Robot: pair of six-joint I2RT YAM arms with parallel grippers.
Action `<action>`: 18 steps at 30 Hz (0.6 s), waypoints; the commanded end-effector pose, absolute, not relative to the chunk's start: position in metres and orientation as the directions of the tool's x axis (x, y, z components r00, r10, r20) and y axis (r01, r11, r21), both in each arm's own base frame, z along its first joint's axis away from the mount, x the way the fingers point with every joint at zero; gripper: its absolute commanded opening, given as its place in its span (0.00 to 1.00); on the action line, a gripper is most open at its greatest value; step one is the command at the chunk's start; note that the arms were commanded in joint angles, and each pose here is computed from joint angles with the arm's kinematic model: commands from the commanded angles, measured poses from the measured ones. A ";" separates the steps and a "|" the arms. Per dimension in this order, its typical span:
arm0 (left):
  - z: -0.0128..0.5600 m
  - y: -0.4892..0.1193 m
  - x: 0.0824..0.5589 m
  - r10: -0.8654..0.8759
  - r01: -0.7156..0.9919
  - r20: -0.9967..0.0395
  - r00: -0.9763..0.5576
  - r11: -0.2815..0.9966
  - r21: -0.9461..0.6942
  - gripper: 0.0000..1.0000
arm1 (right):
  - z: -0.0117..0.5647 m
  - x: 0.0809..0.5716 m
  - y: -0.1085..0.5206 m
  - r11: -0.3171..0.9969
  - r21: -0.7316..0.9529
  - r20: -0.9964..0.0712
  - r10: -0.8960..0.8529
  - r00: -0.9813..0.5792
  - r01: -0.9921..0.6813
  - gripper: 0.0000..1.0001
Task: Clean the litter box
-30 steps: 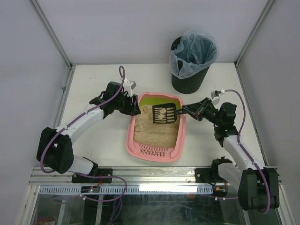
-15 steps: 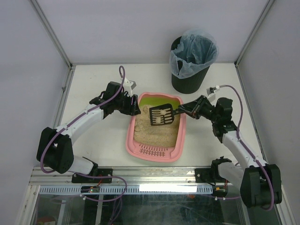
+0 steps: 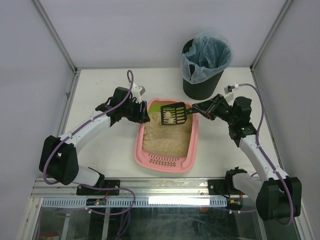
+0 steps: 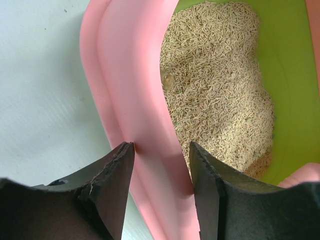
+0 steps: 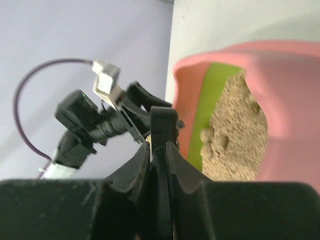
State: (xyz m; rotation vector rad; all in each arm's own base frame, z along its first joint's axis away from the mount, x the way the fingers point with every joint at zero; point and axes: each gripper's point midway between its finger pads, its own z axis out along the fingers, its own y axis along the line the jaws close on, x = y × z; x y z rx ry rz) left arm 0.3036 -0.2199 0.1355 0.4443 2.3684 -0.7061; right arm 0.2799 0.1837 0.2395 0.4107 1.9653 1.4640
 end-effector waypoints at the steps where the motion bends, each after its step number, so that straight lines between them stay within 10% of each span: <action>1: 0.146 -0.218 0.316 0.149 0.489 -0.688 -0.710 0.808 -0.329 0.49 | 0.305 0.311 0.171 0.258 0.953 -0.294 0.678 -0.673 -0.157 0.00; 18: 0.134 -0.218 0.317 0.163 0.480 -0.666 -0.728 0.815 -0.326 0.49 | 0.402 0.438 0.046 0.387 0.917 -0.398 0.876 -0.274 -0.097 0.00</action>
